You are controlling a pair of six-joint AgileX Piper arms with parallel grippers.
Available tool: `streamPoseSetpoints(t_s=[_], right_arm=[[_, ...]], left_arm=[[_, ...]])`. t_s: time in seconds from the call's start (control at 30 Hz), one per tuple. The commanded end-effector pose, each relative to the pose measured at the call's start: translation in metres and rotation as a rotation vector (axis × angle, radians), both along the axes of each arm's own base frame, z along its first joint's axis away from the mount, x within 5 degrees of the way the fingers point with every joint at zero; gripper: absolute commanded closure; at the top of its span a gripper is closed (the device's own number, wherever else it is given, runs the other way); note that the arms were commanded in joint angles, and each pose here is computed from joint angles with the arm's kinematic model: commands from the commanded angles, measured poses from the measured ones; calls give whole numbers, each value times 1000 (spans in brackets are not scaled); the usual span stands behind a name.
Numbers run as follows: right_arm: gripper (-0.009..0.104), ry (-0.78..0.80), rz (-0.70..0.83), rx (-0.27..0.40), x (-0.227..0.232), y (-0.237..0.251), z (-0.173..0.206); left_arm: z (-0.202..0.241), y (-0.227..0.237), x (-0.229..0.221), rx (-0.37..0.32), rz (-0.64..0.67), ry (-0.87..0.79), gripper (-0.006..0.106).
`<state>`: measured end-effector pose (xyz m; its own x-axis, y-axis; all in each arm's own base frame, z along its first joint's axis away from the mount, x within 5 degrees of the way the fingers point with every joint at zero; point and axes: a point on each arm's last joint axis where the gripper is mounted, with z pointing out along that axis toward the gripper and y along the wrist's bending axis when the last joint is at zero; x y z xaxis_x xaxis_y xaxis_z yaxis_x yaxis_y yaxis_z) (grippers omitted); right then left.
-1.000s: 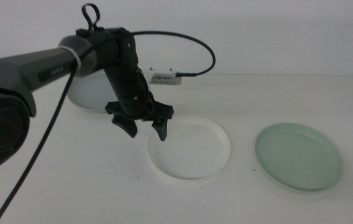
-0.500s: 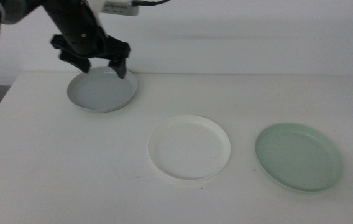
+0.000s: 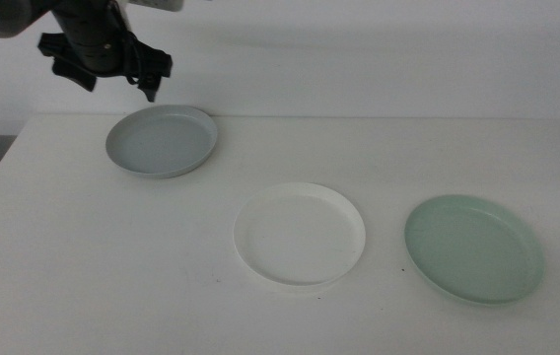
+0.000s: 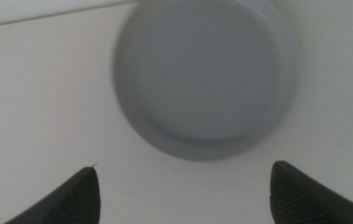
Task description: Stack the three bowls on top of each other.
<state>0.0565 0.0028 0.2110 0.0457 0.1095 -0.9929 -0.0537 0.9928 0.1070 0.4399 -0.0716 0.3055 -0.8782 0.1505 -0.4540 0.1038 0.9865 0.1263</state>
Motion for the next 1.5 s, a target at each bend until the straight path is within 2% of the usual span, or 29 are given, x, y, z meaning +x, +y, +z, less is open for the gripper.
streamPoseSetpoints(t_s=[0.0,0.1,0.27,0.4,0.6,0.8,0.9,1.17,1.47], right_arm=[[2,-13,1,-16,0,0,0],[2,-13,1,-16,0,0,0],[2,-13,1,-16,0,0,0],[2,-13,1,-11,0,0,0],[2,-13,1,-11,0,0,0],[2,-13,1,-11,0,0,0],[2,-13,1,-11,0,0,0],[2,-13,1,-11,0,0,0],[2,-13,1,-11,0,0,0]], left_arm=[[3,15,6,0,58,-47,7],[2,33,12,-88,48,-66,7],[-8,73,28,-312,102,-53,7],[-27,92,44,-392,107,-36,7],[-55,95,70,-365,107,-17,7],[-72,106,88,-259,123,-17,7],[-80,107,89,-229,93,9,7],[-98,105,96,-262,91,0,7],[-137,105,102,-261,89,62,7]])
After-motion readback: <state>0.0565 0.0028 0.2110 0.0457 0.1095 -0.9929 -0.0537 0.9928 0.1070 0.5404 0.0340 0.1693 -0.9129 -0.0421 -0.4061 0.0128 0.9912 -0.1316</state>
